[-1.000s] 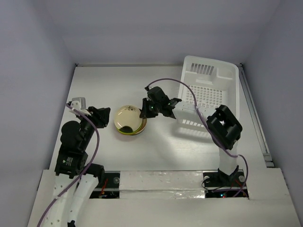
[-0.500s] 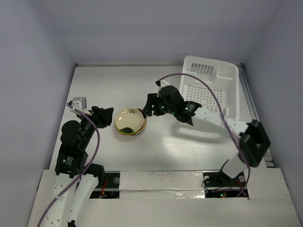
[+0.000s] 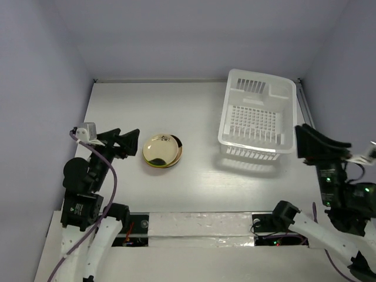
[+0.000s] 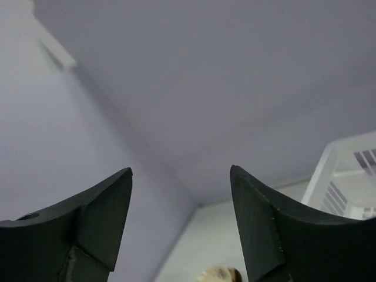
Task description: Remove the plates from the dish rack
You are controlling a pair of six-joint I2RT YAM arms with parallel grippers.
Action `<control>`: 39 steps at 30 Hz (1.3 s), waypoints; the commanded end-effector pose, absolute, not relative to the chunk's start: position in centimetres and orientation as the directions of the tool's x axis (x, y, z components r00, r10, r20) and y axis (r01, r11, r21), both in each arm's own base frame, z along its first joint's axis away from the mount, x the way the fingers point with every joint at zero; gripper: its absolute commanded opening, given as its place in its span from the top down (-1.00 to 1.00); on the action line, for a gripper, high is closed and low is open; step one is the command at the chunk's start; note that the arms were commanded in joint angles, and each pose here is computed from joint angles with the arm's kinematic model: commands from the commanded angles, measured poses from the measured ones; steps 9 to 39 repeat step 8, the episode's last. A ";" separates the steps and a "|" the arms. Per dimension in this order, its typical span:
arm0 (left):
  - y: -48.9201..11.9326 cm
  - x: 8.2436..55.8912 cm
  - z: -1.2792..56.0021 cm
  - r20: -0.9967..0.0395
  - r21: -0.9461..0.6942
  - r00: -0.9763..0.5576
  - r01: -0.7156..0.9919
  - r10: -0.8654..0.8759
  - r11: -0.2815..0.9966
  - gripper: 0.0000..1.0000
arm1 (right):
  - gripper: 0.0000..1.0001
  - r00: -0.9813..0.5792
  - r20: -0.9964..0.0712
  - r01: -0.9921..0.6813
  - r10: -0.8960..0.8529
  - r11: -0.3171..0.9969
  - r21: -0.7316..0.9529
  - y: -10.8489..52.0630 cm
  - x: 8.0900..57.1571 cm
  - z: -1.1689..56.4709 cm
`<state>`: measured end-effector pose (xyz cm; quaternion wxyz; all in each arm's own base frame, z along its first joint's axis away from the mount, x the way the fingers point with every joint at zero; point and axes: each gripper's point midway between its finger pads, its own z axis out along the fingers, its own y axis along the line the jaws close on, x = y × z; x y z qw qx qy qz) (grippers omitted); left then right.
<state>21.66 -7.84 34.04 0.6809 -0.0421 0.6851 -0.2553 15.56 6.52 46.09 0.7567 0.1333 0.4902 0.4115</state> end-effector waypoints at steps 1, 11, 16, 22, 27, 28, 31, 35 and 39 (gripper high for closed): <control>-7.3 20.3 40.6 -0.894 -0.373 0.111 0.355 -0.435 0.857 -0.52 | -0.77 0.245 -0.652 -0.308 0.718 0.695 0.650 3.9 17.3 42.9; -7.7 21.7 38.4 -0.895 -0.397 0.062 0.339 -0.441 0.853 -0.60 | -0.80 0.151 -0.745 -0.175 0.650 0.759 0.627 6.1 20.0 38.9; -7.7 21.7 38.4 -0.895 -0.397 0.062 0.339 -0.441 0.853 -0.60 | -0.80 0.151 -0.745 -0.175 0.650 0.759 0.627 6.1 20.0 38.9; -7.7 21.7 38.4 -0.895 -0.397 0.062 0.339 -0.441 0.853 -0.60 | -0.80 0.151 -0.745 -0.175 0.650 0.759 0.627 6.1 20.0 38.9; -7.7 21.7 38.4 -0.895 -0.397 0.062 0.339 -0.441 0.853 -0.60 | -0.80 0.151 -0.745 -0.175 0.650 0.759 0.627 6.1 20.0 38.9; -7.7 21.7 38.4 -0.895 -0.397 0.062 0.339 -0.441 0.853 -0.60 | -0.80 0.151 -0.745 -0.175 0.650 0.759 0.627 6.1 20.0 38.9; -7.7 21.7 38.4 -0.895 -0.397 0.062 0.339 -0.441 0.853 -0.60 | -0.80 0.151 -0.745 -0.175 0.650 0.759 0.627 6.1 20.0 38.9; -7.7 21.7 38.4 -0.895 -0.397 0.062 0.339 -0.441 0.853 -0.60 | -0.80 0.151 -0.745 -0.175 0.650 0.759 0.627 6.1 20.0 38.9; -7.7 21.7 38.4 -0.895 -0.397 0.062 0.339 -0.441 0.853 -0.60 | -0.80 0.151 -0.745 -0.175 0.650 0.759 0.627 6.1 20.0 38.9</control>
